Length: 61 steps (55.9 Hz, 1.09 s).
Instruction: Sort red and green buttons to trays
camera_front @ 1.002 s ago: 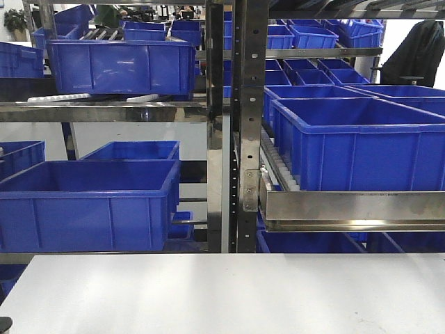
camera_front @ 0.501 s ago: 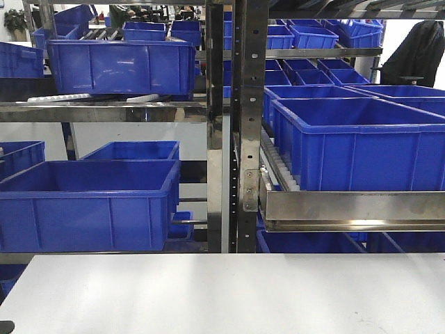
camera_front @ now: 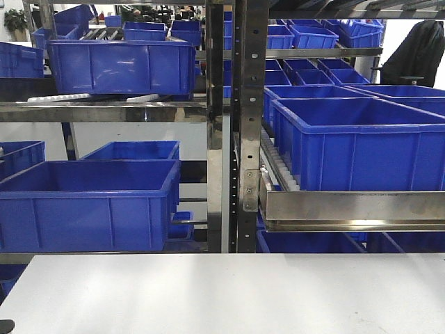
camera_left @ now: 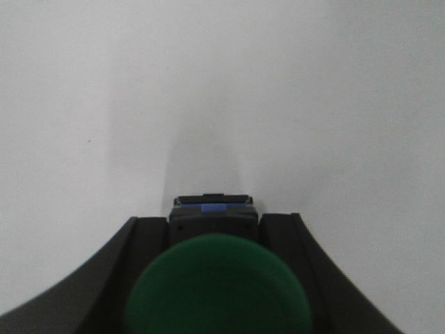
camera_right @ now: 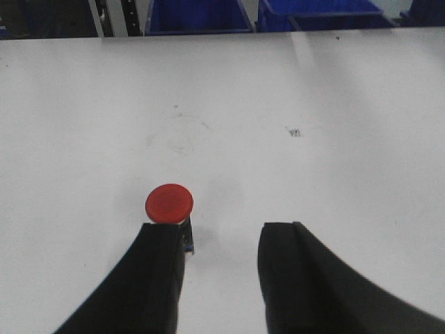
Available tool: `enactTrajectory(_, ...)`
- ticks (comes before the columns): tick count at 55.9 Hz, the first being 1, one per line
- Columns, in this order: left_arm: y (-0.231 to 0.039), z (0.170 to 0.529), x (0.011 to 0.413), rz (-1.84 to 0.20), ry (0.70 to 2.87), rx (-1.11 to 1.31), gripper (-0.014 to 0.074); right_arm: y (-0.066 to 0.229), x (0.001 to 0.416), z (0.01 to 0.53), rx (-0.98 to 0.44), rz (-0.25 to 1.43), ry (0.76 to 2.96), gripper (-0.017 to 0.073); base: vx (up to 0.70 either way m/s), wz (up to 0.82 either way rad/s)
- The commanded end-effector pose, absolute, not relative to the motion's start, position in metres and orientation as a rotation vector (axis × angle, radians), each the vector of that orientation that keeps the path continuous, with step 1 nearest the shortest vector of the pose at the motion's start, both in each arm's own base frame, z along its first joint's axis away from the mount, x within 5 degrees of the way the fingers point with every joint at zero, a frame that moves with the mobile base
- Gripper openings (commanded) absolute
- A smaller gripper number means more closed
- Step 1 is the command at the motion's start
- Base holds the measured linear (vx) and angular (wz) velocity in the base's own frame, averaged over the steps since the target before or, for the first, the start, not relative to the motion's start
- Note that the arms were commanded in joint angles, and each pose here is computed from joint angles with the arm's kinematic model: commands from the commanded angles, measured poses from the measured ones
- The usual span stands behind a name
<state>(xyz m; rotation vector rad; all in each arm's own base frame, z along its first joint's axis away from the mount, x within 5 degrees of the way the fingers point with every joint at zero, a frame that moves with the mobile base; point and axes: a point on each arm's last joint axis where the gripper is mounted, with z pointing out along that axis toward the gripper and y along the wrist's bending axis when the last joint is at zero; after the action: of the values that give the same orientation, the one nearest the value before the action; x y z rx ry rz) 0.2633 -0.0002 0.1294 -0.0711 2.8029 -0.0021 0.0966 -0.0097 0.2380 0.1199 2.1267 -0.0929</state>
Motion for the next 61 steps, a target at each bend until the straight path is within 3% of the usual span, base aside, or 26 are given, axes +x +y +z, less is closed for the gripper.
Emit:
enactTrajectory(1,-0.001,0.155,0.272,-0.009,2.724,-0.076,0.0011,-0.008,0.104,0.252,0.149,-0.052,2.103,0.0359,0.00,0.00)
enactTrajectory(21,0.000,0.211,0.284,-0.012,2.605,-0.076,-0.0007,-0.006,0.155,0.280,0.099,-0.086,2.209,0.0434,0.00,0.00)
enactTrajectory(29,0.000,0.224,0.281,-0.017,2.558,-0.081,-0.0007,-0.004,0.186,0.282,0.055,-0.104,2.388,0.0456,0.00,0.00)
enactTrajectory(43,0.000,0.227,0.279,-0.014,2.555,-0.075,-0.0006,0.004,0.259,0.275,-0.125,-0.092,2.643,0.0456,0.00,0.00)
enactTrajectory(61,0.000,0.227,0.278,-0.013,2.560,-0.075,-0.0006,0.006,0.305,0.248,-0.129,-0.089,2.771,0.0457,0.00,0.00)
